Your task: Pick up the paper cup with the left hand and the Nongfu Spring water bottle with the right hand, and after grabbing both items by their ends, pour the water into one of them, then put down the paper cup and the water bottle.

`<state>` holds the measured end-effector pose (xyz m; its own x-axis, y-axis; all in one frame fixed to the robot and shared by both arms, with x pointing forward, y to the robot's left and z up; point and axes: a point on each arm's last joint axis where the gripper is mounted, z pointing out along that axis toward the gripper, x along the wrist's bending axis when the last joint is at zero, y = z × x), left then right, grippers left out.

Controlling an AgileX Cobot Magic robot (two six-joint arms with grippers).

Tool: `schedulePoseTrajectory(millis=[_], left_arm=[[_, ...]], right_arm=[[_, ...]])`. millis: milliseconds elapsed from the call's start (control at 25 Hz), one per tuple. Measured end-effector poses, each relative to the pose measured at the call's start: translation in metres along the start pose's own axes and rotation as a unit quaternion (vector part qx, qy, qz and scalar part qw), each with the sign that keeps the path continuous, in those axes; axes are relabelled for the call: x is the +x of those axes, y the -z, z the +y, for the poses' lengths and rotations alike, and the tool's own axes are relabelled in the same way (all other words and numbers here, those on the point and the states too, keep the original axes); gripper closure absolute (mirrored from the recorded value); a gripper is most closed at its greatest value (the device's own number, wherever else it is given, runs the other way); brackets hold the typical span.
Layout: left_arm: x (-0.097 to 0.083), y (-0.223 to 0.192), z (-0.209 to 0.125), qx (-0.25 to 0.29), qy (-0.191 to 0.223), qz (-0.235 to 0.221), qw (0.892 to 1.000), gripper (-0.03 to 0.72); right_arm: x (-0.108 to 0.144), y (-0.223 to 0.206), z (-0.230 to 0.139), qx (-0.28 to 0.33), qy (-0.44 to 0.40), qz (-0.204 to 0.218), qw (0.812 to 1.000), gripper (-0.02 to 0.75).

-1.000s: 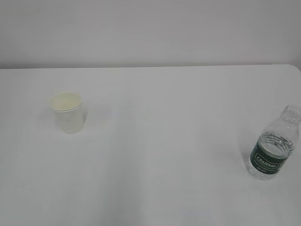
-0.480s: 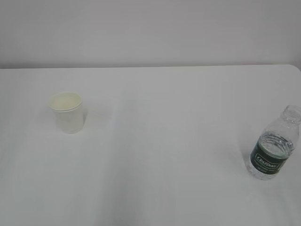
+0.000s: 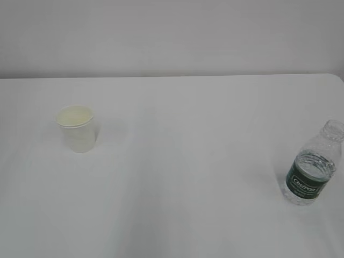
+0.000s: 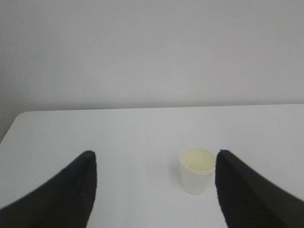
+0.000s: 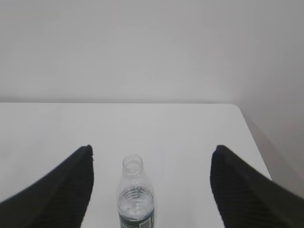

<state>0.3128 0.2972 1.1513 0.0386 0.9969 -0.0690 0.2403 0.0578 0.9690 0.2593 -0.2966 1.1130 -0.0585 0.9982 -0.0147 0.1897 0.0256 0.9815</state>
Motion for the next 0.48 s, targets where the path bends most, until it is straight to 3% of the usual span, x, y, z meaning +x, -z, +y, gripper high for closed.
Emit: schedulePoseTrajectory(millis=[240,480], left_arm=[[0.001,-0.013,0.004,-0.002,-0.039,0.005,0.999,0.134],[0.0,-0.014,0.008,-0.019,-0.041,0.004,0.999,0.152]], right_arm=[[0.0,-0.02,0.013,-0.019,-0.005,0.002,1.0,0.153],[0.001,-0.031,0.023,-0.048,-0.017,0.007,0.999,0.152]])
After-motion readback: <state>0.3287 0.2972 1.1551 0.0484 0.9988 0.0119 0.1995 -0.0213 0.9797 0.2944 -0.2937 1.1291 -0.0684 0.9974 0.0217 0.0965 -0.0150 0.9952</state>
